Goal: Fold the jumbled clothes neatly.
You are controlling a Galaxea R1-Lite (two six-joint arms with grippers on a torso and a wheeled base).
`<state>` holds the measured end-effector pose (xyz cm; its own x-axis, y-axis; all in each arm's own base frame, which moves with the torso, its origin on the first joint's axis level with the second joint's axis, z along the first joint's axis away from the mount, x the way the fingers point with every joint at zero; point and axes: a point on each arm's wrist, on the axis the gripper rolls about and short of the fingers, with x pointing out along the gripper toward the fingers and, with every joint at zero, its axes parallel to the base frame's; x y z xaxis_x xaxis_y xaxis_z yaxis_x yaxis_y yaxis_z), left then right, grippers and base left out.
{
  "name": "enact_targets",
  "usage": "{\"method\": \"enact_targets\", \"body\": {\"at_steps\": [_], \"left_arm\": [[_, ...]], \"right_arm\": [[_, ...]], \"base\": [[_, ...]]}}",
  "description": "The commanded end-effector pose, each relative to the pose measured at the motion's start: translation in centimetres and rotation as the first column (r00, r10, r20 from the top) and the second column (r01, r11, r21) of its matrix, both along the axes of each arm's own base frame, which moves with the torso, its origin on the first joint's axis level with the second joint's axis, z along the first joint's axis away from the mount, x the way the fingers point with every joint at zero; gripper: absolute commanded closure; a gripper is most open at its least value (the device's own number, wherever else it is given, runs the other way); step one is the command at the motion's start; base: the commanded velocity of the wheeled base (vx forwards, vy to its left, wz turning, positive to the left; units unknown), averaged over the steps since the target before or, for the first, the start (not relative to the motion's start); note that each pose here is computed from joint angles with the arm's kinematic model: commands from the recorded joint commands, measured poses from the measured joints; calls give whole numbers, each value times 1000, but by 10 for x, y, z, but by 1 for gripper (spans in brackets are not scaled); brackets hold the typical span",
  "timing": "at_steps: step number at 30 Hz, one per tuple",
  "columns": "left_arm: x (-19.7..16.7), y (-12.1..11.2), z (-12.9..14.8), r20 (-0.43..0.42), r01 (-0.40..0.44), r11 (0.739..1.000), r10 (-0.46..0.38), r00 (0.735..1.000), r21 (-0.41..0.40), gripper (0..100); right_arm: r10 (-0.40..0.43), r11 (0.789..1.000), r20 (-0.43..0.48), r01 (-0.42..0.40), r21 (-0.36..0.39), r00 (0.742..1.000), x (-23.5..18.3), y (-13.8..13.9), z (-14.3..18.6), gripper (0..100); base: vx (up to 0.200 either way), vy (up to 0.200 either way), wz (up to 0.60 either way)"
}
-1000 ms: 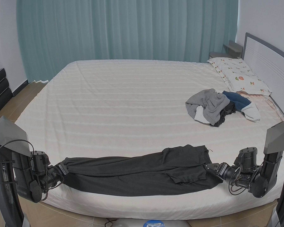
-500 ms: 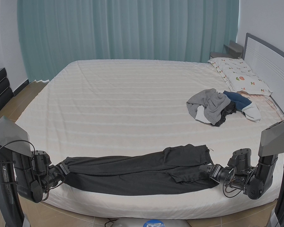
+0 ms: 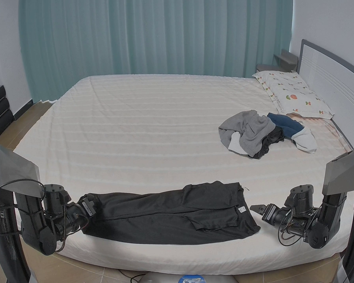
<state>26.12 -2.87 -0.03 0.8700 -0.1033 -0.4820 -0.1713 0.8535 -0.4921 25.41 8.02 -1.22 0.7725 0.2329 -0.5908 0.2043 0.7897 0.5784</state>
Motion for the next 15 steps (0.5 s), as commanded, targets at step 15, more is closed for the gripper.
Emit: {"method": "enact_targets", "body": {"at_steps": [15], "left_arm": [[22,-85,42,21,149,989,-149,989,27,100]], "right_arm": [[11,1000,5,-11,-4,1000,0,5,-1,0]], "base": [[0,-200,0]]}}
